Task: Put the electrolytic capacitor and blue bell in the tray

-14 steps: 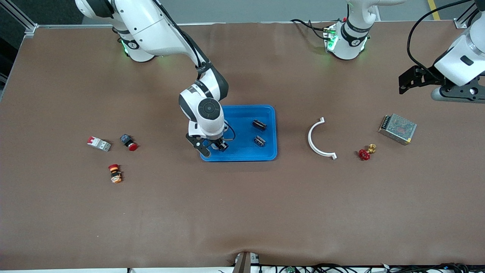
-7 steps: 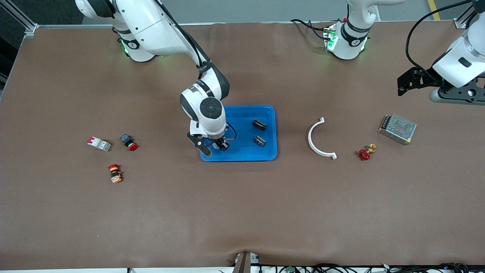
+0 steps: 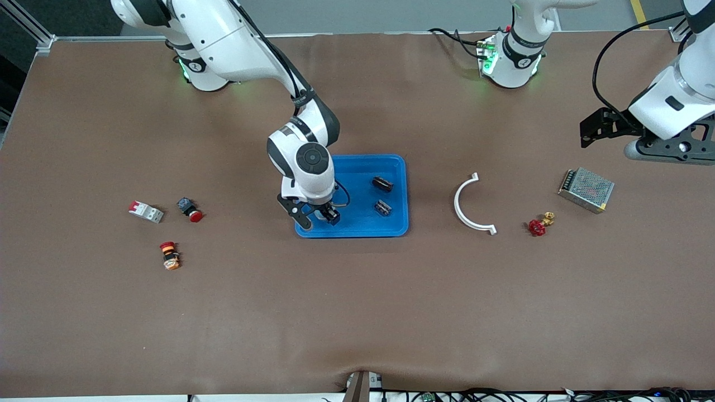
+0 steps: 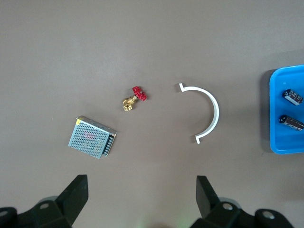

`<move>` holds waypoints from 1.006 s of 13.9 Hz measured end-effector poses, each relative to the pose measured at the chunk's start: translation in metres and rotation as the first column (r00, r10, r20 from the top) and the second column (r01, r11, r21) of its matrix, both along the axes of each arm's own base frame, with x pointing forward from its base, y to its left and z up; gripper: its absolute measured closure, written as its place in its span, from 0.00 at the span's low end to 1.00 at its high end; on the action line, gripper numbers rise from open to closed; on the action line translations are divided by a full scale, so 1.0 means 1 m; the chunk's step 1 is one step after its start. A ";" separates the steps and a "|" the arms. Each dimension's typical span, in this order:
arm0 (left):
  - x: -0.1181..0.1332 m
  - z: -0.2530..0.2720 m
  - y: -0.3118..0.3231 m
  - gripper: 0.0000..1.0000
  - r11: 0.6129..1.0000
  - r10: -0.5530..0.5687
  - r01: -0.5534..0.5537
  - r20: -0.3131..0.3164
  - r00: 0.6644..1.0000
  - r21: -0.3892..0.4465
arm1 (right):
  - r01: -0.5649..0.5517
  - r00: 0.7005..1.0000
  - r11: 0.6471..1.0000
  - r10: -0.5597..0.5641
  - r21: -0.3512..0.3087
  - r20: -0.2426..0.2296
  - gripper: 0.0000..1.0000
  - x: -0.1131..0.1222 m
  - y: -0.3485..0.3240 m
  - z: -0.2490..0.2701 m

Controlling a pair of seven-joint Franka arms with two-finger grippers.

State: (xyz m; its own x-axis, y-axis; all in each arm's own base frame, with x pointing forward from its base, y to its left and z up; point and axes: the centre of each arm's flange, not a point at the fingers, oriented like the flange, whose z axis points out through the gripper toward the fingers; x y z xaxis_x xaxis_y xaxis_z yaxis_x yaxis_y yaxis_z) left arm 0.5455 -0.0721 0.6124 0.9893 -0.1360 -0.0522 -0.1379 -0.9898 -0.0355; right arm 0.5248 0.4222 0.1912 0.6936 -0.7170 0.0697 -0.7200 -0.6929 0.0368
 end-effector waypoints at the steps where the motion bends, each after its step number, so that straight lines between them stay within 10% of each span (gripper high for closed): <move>1: 0.000 0.000 0.000 0.00 1.000 0.000 0.000 0.002 1.000 0.000 | -0.009 1.000 1.000 0.009 -0.008 0.006 0.01 0.001 0.000 0.002; 14: 0.002 0.007 0.005 0.00 1.000 0.009 -0.009 0.018 1.000 -0.002 | -0.328 0.941 0.943 0.322 -0.047 -0.098 0.00 0.136 -0.183 0.073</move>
